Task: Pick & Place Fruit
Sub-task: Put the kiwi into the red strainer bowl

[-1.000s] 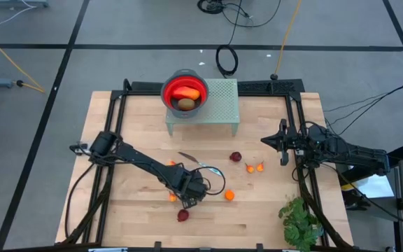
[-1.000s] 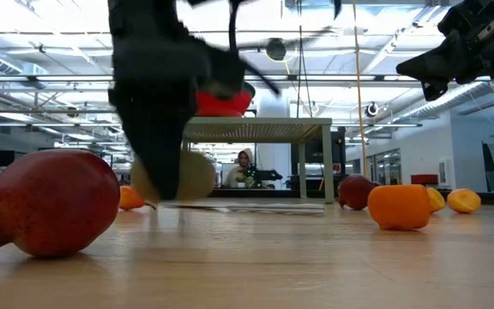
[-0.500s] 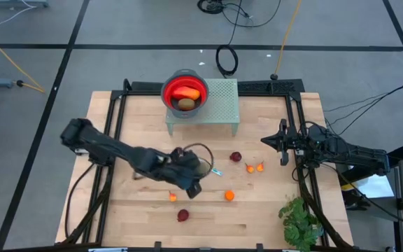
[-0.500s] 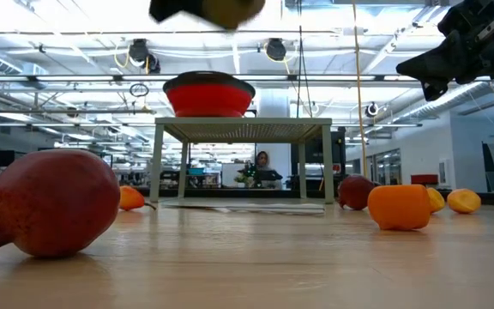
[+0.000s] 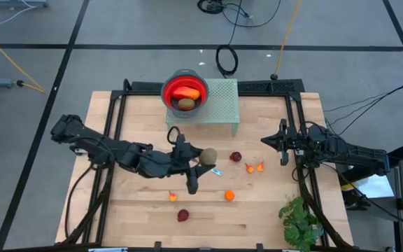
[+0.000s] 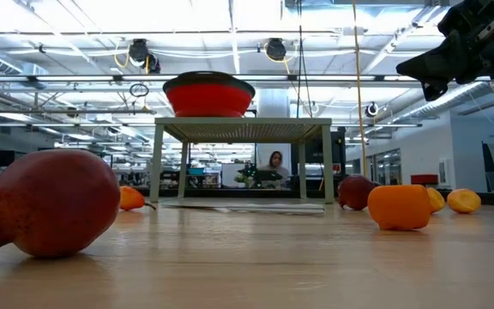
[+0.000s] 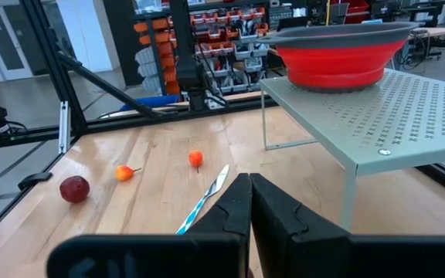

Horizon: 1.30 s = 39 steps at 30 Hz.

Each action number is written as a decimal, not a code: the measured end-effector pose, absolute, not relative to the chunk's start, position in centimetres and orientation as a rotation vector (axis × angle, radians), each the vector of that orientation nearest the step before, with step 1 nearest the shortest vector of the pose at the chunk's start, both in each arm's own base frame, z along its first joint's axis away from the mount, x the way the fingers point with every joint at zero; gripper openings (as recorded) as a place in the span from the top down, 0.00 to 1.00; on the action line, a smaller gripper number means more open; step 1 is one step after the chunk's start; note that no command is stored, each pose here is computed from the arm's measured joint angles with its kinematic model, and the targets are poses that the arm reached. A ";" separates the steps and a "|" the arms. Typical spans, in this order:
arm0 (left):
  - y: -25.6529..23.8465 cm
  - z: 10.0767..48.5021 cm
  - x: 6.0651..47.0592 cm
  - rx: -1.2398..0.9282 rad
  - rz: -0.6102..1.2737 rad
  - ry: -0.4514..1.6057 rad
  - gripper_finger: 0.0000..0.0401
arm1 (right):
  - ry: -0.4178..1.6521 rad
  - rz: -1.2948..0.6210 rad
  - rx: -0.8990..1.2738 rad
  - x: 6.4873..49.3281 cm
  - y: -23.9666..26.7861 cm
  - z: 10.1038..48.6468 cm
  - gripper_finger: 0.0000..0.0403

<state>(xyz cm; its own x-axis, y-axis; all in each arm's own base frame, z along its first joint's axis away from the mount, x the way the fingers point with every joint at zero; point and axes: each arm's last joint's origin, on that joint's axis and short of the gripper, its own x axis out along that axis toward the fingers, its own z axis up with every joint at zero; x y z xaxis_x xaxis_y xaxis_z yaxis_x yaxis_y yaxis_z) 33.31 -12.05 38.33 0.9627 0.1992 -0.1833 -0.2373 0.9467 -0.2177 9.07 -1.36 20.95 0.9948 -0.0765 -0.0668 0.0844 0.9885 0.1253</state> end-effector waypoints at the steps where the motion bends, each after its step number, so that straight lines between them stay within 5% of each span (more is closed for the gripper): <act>1: -12.1 38.4 33.3 -0.231 0.219 0.151 0.47 | 0.062 -0.080 0.128 9.1 -1.4 21.0 1.00; 9: -12.1 38.5 33.4 -0.209 0.216 0.152 0.52 | 0.062 -0.081 0.128 9.1 -1.4 21.0 1.00; 17: -12.8 39.8 33.6 -0.410 -0.039 0.058 0.46 | 0.062 -0.080 0.128 9.1 -1.4 20.9 1.00; 23: -13.4 41.8 33.4 -0.522 -0.250 -0.091 0.51 | 0.063 -0.080 0.128 9.1 -1.4 20.9 1.00; 32: -14.7 44.0 32.2 -0.423 -0.570 -0.291 0.44 | 0.084 -0.081 0.131 9.0 -1.4 20.7 1.00; 39: -14.9 44.3 31.9 -0.378 -0.590 -0.341 0.50 | 0.091 -0.082 0.133 9.0 -1.4 20.7 1.00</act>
<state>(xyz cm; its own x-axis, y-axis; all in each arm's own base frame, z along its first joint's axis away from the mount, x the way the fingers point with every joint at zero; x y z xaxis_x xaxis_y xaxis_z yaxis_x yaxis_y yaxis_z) 31.92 -14.89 44.33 0.7793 -0.4707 0.4136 0.5933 0.7665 -0.2457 9.04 -1.35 20.67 0.9925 -0.0758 -0.0963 0.0878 0.9879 0.1281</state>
